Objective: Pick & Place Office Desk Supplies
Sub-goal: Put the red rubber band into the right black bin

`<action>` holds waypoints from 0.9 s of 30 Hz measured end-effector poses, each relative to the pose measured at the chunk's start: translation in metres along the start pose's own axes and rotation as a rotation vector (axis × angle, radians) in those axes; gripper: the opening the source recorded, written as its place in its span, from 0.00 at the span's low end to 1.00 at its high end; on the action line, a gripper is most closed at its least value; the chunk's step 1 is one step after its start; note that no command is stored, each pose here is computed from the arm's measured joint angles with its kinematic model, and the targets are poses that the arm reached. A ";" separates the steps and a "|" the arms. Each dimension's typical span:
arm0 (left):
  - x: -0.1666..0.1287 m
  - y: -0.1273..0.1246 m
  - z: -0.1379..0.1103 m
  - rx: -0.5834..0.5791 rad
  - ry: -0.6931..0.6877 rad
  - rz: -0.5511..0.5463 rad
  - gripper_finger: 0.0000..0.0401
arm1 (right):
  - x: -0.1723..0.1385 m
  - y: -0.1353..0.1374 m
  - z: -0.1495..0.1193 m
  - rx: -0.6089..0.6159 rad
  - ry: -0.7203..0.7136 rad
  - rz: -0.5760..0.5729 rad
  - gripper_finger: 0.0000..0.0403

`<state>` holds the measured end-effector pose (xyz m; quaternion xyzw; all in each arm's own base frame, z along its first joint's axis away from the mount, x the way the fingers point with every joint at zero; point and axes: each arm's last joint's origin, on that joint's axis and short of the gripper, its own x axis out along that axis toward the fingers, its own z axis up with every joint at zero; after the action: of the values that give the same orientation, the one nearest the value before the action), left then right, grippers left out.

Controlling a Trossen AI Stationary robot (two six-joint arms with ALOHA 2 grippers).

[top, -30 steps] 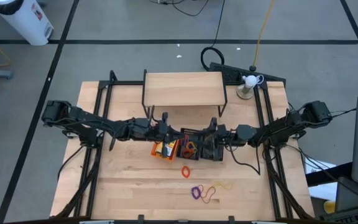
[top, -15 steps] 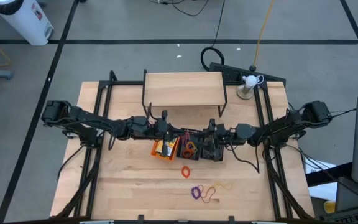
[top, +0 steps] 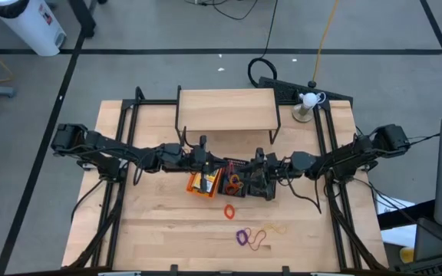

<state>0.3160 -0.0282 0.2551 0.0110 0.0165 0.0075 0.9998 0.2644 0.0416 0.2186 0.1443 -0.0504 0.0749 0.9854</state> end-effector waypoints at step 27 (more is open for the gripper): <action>0.000 0.001 -0.010 0.013 0.100 0.024 0.00 | 0.042 -0.004 -0.014 -0.042 0.051 0.026 0.26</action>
<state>0.3154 -0.0274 0.2455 0.0171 0.0661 0.0201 0.9975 0.3072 0.0472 0.2088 0.1210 -0.0288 0.0900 0.9881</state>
